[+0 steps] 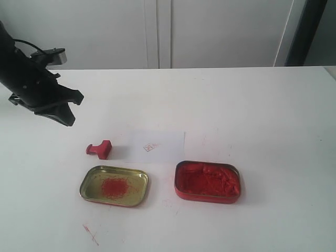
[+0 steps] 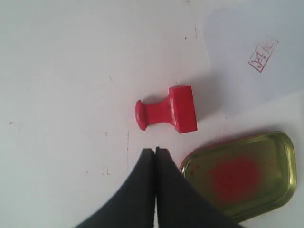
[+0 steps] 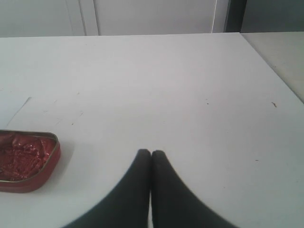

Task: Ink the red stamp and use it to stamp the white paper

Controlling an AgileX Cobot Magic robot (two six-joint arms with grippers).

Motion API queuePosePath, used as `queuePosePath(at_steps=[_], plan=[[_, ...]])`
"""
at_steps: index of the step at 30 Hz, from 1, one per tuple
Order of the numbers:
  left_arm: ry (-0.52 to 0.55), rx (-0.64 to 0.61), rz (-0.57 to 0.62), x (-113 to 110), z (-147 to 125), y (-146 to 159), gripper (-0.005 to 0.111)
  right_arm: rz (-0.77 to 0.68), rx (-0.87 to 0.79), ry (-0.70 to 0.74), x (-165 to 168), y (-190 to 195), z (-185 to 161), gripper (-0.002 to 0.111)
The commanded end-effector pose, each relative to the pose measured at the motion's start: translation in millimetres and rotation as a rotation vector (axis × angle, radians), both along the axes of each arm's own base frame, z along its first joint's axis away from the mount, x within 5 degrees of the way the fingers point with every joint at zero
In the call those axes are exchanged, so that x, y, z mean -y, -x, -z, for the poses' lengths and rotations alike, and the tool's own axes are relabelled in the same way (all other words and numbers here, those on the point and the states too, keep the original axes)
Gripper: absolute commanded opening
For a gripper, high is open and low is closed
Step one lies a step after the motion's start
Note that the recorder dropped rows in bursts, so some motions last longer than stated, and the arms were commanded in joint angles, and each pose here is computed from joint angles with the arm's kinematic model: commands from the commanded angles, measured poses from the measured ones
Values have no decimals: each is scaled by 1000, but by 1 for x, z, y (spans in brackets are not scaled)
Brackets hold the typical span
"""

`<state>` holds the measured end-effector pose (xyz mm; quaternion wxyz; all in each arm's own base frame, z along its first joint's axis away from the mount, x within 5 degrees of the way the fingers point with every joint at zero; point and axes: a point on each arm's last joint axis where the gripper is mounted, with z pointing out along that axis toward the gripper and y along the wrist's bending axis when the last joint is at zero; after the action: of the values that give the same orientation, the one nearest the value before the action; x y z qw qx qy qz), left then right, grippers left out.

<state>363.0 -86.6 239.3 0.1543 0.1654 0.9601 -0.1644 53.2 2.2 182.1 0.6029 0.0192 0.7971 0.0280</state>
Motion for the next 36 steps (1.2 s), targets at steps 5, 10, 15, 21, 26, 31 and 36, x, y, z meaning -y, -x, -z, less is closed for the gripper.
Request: queuePosePath(at_steps=[5, 10, 15, 21, 26, 31, 36], plan=[[-30, 105, -29, -3, -12, 34, 0, 7, 13, -4, 0, 0, 0, 0], [-77, 198, 6, -11, -14, 54, 0, 7, 13, -4, 0, 0, 0, 0], [-103, 279, 19, -17, -14, 72, 0, 7, 13, -4, 0, 0, 0, 0], [-117, 327, 2, -23, -11, 94, 0, 7, 13, -4, 0, 0, 0, 0], [-121, 351, 6, -26, -17, 106, 0, 7, 13, -4, 0, 0, 0, 0], [-125, 417, 14, -27, -27, 110, 0, 7, 13, -4, 0, 0, 0, 0], [-123, 418, 17, -27, -30, 113, 0, 7, 13, -4, 0, 0, 0, 0]])
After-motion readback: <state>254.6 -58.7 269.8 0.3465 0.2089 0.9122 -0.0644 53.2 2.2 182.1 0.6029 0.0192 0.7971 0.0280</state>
